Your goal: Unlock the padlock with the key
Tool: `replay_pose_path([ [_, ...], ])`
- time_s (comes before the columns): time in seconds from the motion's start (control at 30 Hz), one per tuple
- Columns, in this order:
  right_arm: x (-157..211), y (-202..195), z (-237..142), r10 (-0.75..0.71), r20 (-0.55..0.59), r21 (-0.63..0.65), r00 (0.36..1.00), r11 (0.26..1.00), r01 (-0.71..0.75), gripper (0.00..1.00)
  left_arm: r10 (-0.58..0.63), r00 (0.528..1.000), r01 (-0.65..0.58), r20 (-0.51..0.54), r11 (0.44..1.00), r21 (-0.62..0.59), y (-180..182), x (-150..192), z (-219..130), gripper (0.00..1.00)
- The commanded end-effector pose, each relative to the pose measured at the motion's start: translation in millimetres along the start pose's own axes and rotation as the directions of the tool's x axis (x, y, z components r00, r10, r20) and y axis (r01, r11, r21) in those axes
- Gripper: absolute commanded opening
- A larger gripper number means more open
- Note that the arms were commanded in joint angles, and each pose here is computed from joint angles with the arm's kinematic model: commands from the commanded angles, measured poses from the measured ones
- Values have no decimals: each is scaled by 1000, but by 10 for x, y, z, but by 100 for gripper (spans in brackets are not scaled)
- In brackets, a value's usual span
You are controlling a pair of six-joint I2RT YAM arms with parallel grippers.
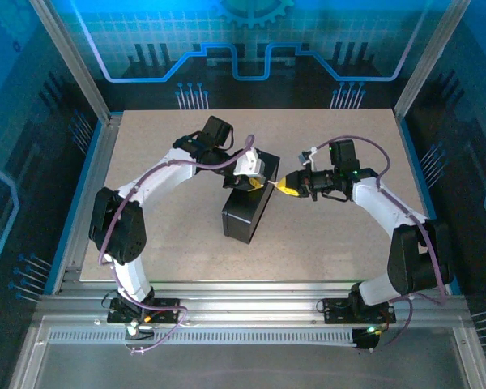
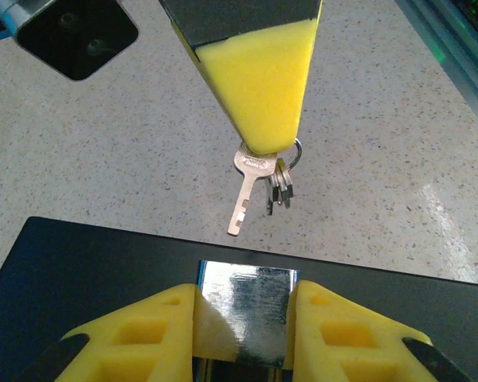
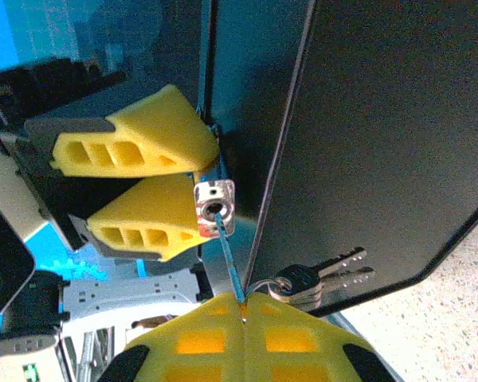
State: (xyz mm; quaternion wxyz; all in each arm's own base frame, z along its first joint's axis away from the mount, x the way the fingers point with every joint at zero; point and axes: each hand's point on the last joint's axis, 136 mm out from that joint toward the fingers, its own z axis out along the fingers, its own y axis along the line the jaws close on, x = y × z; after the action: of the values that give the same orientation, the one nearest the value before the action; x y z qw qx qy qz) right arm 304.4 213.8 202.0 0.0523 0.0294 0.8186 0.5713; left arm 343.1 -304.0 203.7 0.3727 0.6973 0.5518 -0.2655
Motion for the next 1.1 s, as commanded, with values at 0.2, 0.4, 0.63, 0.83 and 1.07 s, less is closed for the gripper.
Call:
replay_pose_path([
  [0.2,151,137,-71,-58,-42,-49,997,997,56,0,105,988,-109,109,994,25,-3,-297,-171,9],
  [0.4,145,158,-24,-66,-50,-51,997,997,64,0,108,987,-112,121,993,28,-18,-323,-177,9],
  [0.63,141,199,45,-78,-59,-55,995,996,75,0,102,987,-106,124,994,30,-26,-331,-183,9],
  [0.83,135,203,82,-79,-61,-52,995,996,76,0,94,987,-99,134,994,37,-34,-338,-174,9],
  [1.07,136,166,107,-75,-65,-47,995,996,72,0,92,986,-99,139,994,40,-47,-341,-179,9],
])
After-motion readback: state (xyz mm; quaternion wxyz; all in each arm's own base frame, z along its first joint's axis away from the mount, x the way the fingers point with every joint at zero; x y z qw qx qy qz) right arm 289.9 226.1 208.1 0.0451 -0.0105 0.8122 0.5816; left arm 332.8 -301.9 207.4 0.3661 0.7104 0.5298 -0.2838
